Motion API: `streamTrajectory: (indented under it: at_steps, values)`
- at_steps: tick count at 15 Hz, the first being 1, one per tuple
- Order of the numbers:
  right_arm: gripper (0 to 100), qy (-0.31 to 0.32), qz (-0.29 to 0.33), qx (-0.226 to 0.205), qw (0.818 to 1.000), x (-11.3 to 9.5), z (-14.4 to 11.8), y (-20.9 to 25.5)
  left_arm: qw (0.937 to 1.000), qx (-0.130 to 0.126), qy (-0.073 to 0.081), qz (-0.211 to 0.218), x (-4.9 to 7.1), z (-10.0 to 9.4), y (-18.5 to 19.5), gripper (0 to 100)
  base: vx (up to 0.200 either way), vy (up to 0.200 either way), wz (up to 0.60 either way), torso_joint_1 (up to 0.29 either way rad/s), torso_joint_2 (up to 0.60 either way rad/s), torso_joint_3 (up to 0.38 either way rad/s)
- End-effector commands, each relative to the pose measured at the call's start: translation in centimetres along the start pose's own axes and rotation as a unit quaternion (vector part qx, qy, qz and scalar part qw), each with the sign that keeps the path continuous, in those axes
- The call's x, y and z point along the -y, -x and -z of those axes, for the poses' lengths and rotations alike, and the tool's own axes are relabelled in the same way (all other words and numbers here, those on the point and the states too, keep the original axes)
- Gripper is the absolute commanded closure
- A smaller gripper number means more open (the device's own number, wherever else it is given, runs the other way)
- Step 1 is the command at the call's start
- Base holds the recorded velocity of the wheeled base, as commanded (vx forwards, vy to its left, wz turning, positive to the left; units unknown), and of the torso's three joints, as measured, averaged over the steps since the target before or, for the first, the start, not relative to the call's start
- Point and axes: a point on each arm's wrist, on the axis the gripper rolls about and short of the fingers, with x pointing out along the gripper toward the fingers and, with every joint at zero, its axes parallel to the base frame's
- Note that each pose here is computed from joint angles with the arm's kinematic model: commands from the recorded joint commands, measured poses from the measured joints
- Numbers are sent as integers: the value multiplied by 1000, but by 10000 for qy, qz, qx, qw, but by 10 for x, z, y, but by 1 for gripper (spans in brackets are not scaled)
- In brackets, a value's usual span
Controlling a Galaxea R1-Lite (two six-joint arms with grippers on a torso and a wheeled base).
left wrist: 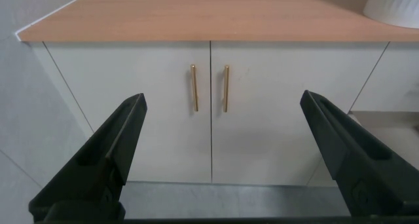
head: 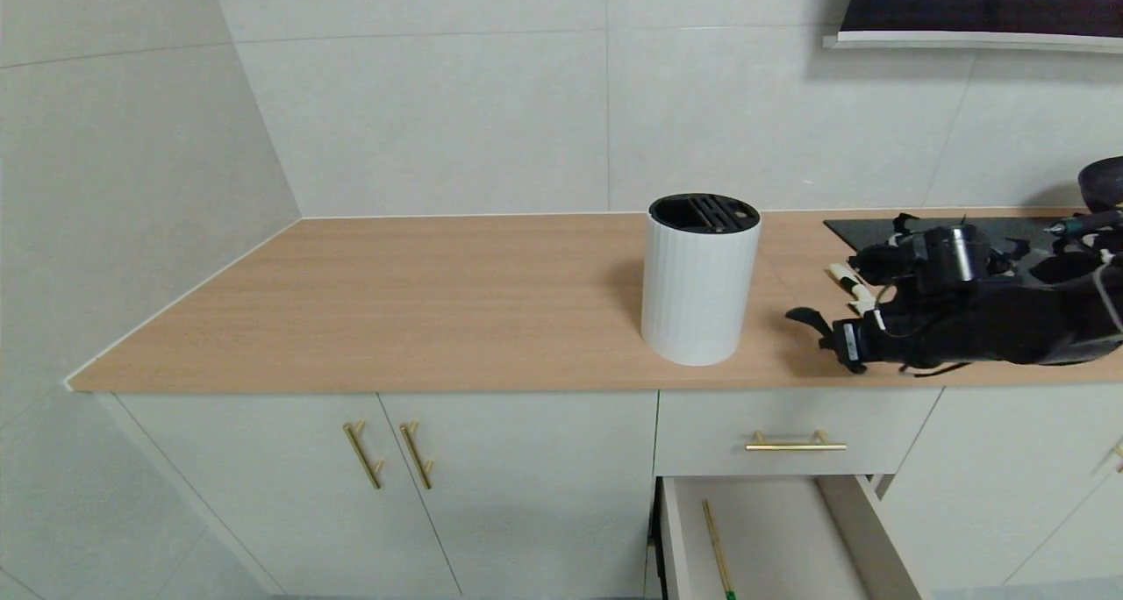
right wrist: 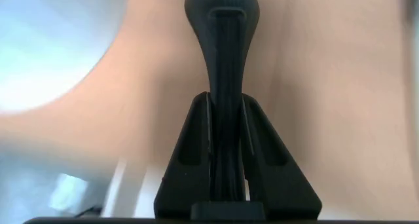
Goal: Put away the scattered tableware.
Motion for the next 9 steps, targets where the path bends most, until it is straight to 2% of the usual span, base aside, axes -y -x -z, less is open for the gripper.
streamTrajectory:
  at_steps: [1,3,6,9]
  values:
    - [100,-198,31,144,9997,-13,36,99,10000,-6,4,-4,0,0,0,0,0,0,0,0,0,0]
    - [100,-349,30,30,9994,-17,65,128,10000,-6,4,3,0,0,0,0,0,0,0,0,0,0]
    - [100,-352,82,-215,9991,-20,99,147,10000,-6,4,-12,0,0,0,0,0,0,0,0,0,0]
    - [100,-349,87,-490,9981,-20,110,140,10000,-6,4,3,0,0,0,0,0,0,0,-95,222,133]
